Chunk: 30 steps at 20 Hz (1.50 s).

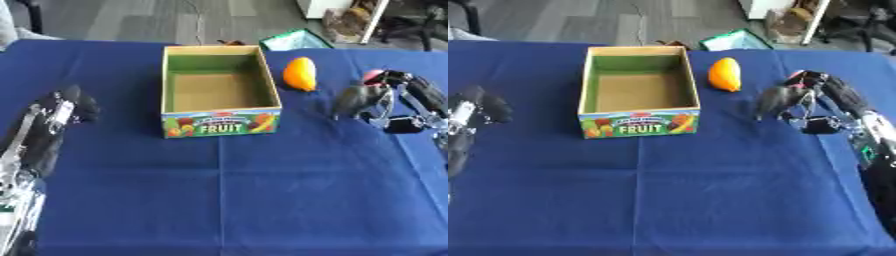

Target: Pick up objects on the table and place them in the box.

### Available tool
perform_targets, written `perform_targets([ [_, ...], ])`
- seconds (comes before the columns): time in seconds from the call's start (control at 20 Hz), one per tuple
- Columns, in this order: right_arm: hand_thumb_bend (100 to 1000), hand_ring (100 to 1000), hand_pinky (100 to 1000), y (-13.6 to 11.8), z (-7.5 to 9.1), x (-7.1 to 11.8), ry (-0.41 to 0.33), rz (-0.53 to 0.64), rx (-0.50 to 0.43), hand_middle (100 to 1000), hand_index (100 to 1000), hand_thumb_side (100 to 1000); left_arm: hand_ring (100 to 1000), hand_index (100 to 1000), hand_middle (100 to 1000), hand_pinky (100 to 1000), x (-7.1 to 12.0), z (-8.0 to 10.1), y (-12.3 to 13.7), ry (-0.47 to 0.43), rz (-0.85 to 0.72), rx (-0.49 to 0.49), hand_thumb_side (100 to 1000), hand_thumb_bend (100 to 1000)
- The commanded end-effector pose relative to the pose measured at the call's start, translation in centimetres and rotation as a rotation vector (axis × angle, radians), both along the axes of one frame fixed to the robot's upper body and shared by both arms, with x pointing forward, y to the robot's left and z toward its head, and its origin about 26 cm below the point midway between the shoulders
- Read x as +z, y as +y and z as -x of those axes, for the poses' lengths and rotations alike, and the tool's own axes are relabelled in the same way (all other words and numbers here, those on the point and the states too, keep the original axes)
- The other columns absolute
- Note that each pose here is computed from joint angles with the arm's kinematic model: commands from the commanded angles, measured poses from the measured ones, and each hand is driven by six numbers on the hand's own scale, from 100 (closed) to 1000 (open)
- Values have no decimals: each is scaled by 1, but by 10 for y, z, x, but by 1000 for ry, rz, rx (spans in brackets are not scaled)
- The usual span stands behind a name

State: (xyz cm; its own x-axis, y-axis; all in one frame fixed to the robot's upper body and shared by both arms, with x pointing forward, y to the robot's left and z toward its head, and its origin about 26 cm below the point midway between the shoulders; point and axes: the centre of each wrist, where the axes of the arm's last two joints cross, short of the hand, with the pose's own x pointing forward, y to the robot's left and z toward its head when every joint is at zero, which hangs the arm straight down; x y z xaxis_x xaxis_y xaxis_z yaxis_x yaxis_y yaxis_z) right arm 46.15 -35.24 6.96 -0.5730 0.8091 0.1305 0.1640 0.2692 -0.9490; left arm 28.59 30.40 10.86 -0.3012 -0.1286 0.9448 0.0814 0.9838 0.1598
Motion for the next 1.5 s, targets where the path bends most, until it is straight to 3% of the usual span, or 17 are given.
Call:
perform_targets([
  [0.05,401,817,784,-2,-7,18,-64,7,-18,703,815,100,624,588,563,641,12,-1,-1,-39,-14,-19,601,250],
  [1.1,408,849,805,2,-11,18,22,148,-19,749,848,107,624,588,564,641,15,-2,-4,-51,-18,-35,604,247],
  [1.5,398,821,795,2,-10,12,67,198,-30,731,829,100,624,588,564,641,16,-3,-5,-52,-19,-39,605,247],
])
